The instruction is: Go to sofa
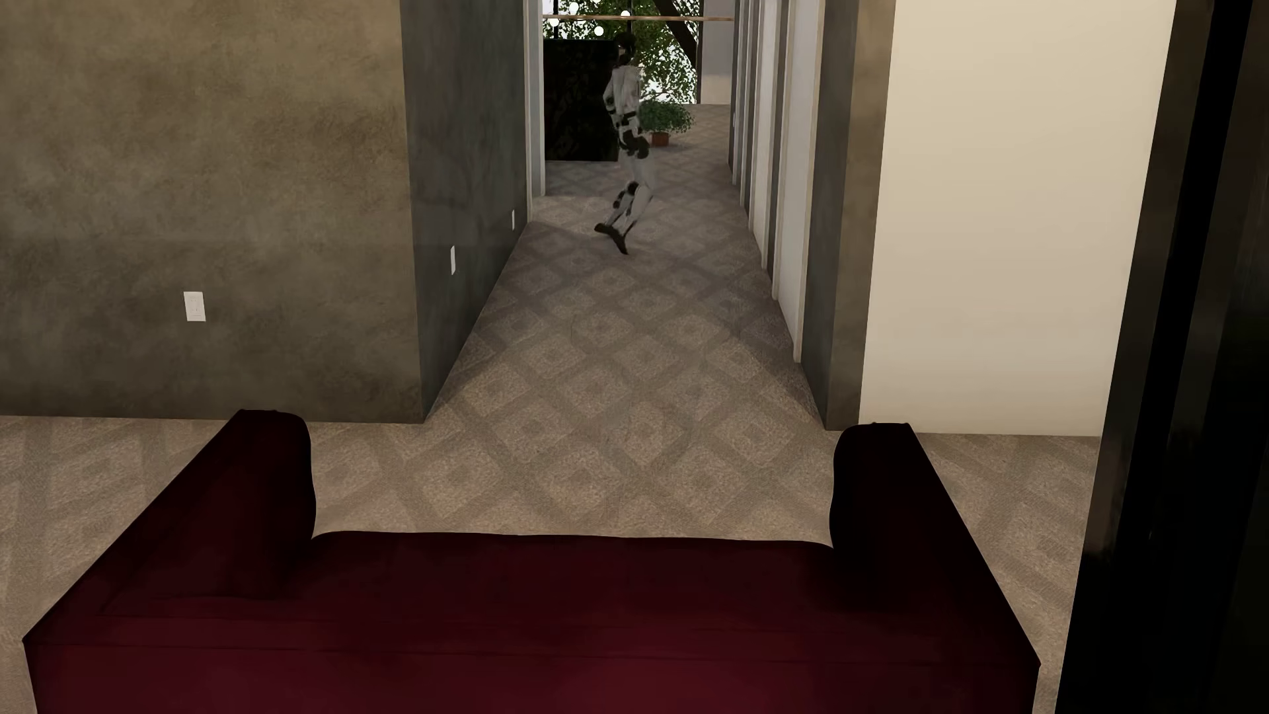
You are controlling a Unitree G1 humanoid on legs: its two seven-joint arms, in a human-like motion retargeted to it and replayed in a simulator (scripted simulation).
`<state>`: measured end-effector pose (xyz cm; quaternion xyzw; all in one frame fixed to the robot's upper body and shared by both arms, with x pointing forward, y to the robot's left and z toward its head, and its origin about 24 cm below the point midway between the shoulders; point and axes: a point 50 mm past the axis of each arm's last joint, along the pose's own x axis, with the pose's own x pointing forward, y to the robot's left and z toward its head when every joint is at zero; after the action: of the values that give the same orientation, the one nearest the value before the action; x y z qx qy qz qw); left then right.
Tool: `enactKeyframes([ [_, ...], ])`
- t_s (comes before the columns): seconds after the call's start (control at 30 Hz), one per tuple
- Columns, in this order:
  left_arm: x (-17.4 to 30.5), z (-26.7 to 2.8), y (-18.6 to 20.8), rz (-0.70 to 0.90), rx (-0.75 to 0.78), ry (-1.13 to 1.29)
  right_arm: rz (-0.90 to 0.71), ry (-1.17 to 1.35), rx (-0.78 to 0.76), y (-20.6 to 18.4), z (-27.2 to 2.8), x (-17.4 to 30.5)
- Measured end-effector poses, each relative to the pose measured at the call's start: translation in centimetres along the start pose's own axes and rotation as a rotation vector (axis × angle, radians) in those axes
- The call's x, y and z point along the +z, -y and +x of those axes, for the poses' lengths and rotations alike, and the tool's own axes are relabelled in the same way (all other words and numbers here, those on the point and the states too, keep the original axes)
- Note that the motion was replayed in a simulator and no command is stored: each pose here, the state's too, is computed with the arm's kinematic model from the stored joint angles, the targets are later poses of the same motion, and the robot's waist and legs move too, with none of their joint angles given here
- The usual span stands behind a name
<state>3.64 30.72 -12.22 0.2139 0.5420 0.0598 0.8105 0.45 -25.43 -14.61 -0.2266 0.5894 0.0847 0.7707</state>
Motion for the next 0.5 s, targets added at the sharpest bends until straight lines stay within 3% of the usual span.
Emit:
enactKeyframes([
  [0.27, 2.1, 0.2, 2.1, 0.052, -0.074, 0.079, 0.021, 0.061, -0.003, -0.1, 0.4, 1.9],
  [0.5, 9.3, 0.1, 3.4, 0.115, -0.124, 0.339, -0.029, -0.019, 0.123, -4.3, -0.4, -0.7],
])
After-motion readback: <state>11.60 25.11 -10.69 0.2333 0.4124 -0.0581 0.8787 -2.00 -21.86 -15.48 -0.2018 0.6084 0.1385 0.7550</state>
